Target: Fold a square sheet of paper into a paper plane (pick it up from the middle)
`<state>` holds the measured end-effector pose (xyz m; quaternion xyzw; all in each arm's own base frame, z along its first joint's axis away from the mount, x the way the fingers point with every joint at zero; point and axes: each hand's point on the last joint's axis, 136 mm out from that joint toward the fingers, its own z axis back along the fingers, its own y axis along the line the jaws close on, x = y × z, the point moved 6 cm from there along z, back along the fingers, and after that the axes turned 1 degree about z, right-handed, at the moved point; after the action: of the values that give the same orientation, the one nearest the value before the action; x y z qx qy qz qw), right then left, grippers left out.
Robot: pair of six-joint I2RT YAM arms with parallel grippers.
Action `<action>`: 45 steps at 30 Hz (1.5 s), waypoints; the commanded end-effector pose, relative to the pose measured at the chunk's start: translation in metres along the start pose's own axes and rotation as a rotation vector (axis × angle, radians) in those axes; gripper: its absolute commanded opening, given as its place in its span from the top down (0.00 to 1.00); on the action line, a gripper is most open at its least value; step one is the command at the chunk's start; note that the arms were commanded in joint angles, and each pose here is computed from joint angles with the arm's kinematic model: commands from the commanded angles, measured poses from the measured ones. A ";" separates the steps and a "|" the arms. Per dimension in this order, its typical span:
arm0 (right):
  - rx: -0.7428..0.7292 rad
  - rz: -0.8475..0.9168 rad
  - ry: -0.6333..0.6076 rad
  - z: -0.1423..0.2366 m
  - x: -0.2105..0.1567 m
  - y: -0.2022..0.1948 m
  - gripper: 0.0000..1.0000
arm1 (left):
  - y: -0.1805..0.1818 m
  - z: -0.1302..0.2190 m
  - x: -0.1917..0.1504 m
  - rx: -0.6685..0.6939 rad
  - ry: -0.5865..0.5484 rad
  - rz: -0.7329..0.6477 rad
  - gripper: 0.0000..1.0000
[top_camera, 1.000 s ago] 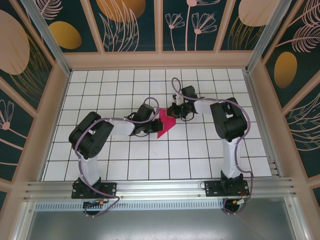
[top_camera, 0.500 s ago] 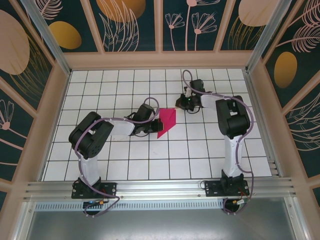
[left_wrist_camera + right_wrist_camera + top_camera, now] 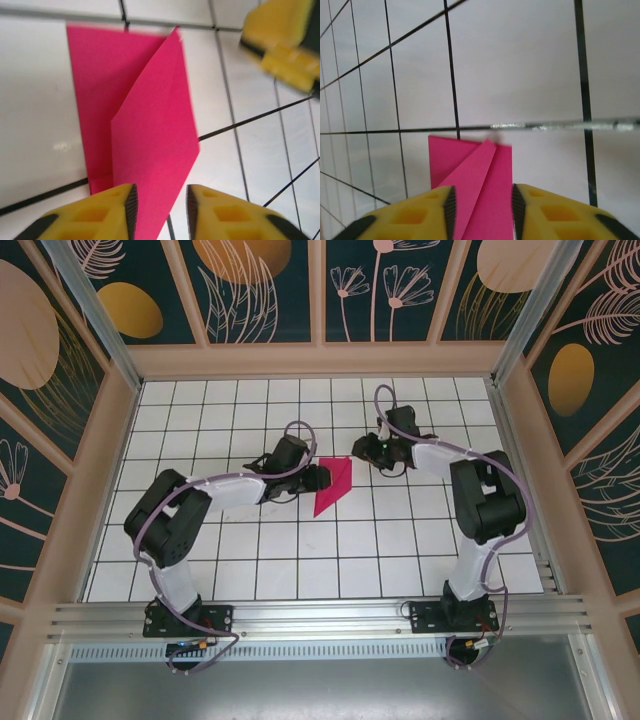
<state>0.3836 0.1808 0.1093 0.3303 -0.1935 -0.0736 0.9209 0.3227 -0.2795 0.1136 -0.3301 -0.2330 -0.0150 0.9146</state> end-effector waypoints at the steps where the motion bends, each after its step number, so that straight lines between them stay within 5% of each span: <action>1: 0.034 -0.012 -0.028 0.007 -0.013 0.011 0.52 | -0.008 0.022 0.024 0.024 -0.144 0.015 0.49; 6: 0.101 -0.044 0.008 -0.002 -0.039 0.023 0.43 | 0.018 0.046 0.025 0.123 -0.241 0.056 0.24; 11: 0.138 -0.069 0.036 -0.012 -0.051 0.030 0.44 | 0.042 0.059 0.023 0.183 -0.287 0.101 0.13; 40: 0.189 -0.082 0.155 -0.053 -0.065 0.035 0.75 | 0.052 0.038 0.016 0.049 -0.204 0.198 0.10; 45: 0.251 -0.073 0.124 -0.048 -0.060 0.041 0.93 | 0.053 0.042 0.016 -0.005 -0.210 0.226 0.10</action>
<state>0.3466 0.2519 0.0762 0.4255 -0.1189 -0.0740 0.8941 0.3259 -0.2114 0.1138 -0.3264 -0.2859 0.1134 0.8938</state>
